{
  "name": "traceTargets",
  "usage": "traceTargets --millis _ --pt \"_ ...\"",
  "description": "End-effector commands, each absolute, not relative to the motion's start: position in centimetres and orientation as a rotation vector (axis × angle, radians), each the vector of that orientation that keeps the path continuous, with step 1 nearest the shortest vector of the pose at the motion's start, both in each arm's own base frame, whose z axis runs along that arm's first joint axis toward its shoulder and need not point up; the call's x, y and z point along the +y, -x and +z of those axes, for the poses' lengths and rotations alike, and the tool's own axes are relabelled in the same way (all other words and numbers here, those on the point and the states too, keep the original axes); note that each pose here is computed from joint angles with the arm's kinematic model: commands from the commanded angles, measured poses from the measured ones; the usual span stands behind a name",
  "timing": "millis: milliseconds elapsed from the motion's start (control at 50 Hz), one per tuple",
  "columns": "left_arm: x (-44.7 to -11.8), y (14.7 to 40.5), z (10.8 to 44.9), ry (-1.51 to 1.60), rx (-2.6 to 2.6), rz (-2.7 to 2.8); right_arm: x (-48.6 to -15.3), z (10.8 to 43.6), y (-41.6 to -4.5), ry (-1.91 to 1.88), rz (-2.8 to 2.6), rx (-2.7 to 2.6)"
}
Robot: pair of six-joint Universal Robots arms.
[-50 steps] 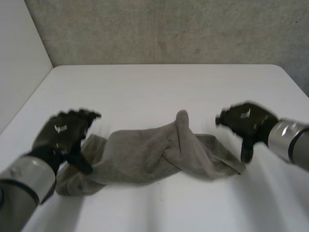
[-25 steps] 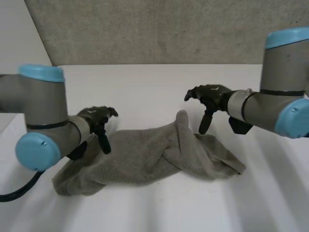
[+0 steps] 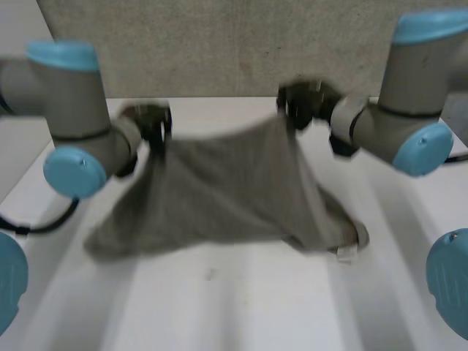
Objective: Fold the towel.
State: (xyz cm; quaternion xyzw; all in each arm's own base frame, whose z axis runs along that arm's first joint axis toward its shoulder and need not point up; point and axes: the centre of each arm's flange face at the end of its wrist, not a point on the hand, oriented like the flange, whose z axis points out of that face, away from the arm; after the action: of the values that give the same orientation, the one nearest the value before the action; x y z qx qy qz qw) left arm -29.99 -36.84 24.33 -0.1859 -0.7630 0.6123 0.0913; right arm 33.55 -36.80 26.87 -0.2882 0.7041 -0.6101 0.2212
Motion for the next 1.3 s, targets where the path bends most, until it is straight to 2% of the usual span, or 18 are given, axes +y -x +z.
traceTargets --millis 20,80,160,220,260,280,320,340,360,380,400,440,520,580,700,920,1160,1300 --pt "-37.1 30.0 38.6 0.198 -1.616 2.357 -36.7 38.9 -33.0 0.664 -2.208 1.456" --pt "-36.2 29.1 41.3 0.050 -1.473 2.402 -35.9 42.1 -31.9 0.592 -2.329 1.365" --pt "-35.6 28.3 40.1 -0.005 -1.539 2.359 -35.6 41.5 -31.7 0.640 -2.302 1.403" --pt "-34.9 28.0 36.7 0.029 -1.688 2.291 -34.9 38.4 -32.4 0.806 -2.195 1.505" --pt "-34.5 27.9 34.7 0.049 -1.769 2.247 -33.7 34.4 -32.9 1.018 -2.067 1.615" --pt "-34.2 27.7 32.4 0.070 -1.856 2.198 -33.7 34.4 -32.9 1.019 -2.066 1.615" --pt "-33.8 27.5 30.1 0.089 -1.932 2.151 -32.7 29.5 -32.7 1.219 -1.934 1.760" --pt "-33.3 27.3 27.8 0.107 -2.012 2.097 -32.7 29.5 -32.7 1.220 -1.933 1.760" --pt "-32.6 27.0 25.2 0.132 -2.100 2.035 -32.0 26.7 -32.4 1.321 -1.834 1.838" --pt "-32.6 27.0 25.2 0.132 -2.101 2.034 -30.9 24.0 -32.3 1.423 -1.720 1.898" --pt "-31.9 26.7 22.8 0.156 -2.182 1.973 -30.9 24.0 -32.3 1.424 -1.719 1.898" --pt "-31.1 26.4 20.6 0.174 -2.253 1.916 -29.0 18.6 -32.0 1.599 -1.491 1.985" --pt "-29.4 25.6 14.2 0.237 -2.444 1.748 -27.8 14.6 -31.4 1.659 -1.330 2.058" --pt "-28.4 25.2 12.3 0.276 -2.516 1.682 -27.5 13.2 -31.1 1.648 -1.272 2.099" --pt "-26.8 24.4 11.6 0.327 -2.579 1.628 -26.8 12.2 -30.5 1.614 -1.267 2.130" --pt "-24.1 23.4 14.0 0.370 -2.558 1.668 -24.8 16.1 -29.0 1.506 -1.375 2.130" --pt "-18.0 22.4 13.7 0.492 -2.590 1.569 -17.7 14.3 -25.8 1.665 -1.095 2.176" --pt "-17.5 23.1 16.6 0.671 -2.483 1.731 -18.3 15.3 -24.7 1.611 -1.227 2.194"
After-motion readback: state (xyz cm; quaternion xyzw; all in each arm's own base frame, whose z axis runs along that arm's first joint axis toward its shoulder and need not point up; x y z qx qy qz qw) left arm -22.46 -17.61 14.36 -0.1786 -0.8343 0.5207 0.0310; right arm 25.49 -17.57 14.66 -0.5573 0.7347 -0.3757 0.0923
